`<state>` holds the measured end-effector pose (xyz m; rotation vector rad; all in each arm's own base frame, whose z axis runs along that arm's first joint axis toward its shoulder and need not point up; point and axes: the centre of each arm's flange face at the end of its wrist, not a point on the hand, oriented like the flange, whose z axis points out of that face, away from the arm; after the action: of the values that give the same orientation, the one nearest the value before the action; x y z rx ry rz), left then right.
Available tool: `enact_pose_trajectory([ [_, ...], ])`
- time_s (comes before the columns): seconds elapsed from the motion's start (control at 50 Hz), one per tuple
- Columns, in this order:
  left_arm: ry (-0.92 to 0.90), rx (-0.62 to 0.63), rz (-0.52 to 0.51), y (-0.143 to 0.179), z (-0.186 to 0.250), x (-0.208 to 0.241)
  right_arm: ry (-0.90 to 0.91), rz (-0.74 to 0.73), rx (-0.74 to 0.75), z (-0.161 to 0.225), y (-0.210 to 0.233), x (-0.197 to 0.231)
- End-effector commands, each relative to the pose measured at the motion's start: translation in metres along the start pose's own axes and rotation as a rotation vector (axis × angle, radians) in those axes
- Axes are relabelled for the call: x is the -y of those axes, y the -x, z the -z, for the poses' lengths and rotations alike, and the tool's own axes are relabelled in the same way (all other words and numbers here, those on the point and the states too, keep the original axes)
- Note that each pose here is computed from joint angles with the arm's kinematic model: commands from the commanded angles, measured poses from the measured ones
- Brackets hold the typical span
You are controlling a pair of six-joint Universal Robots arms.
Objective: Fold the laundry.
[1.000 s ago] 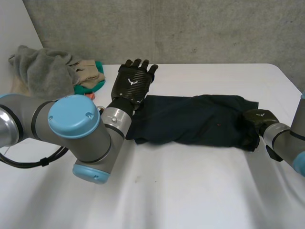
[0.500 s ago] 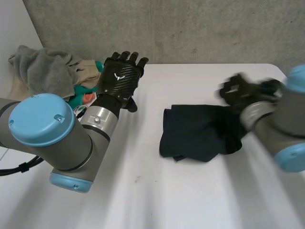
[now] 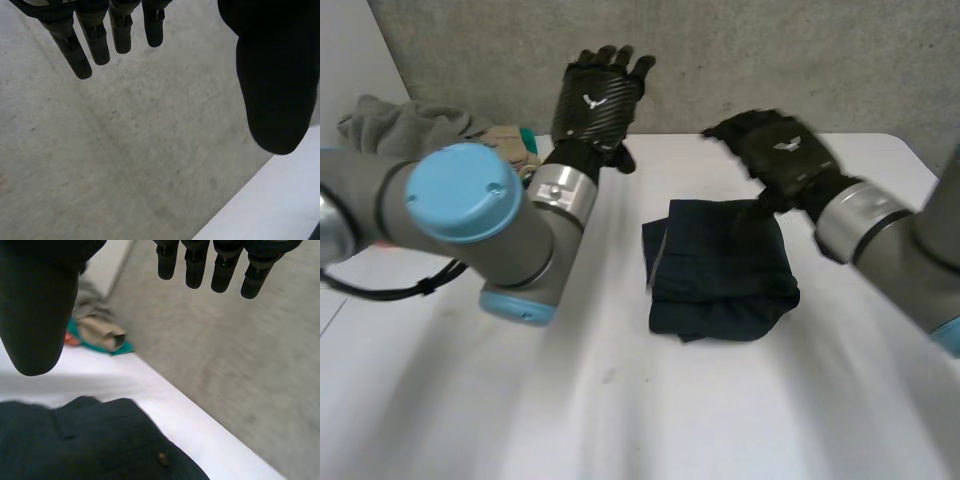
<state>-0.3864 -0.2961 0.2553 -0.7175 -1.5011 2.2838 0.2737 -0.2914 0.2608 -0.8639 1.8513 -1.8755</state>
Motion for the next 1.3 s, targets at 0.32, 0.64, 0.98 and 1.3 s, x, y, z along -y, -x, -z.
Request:
enact_pose_trajectory([
  [0.32, 0.373, -0.273, 0.107, -0.087, 0.007, -0.094, 0.419, -0.209, -0.134, -0.043, -0.056, -0.095],
  [0.64, 0.673, -0.262, -0.048, -0.074, 0.039, -0.096, 0.52, -0.019, -0.094, -0.046, -0.056, -0.116],
  [0.98, 0.355, -0.196, 0.052, -0.03, 0.026, 0.042, 0.316, 0.042, -0.378, 0.01, -0.062, -0.064],
  [1.3, 0.372, -0.707, 0.352, -0.015, 0.098, 0.068, 0.357, -0.401, -0.207, 0.019, -0.019, -0.123],
])
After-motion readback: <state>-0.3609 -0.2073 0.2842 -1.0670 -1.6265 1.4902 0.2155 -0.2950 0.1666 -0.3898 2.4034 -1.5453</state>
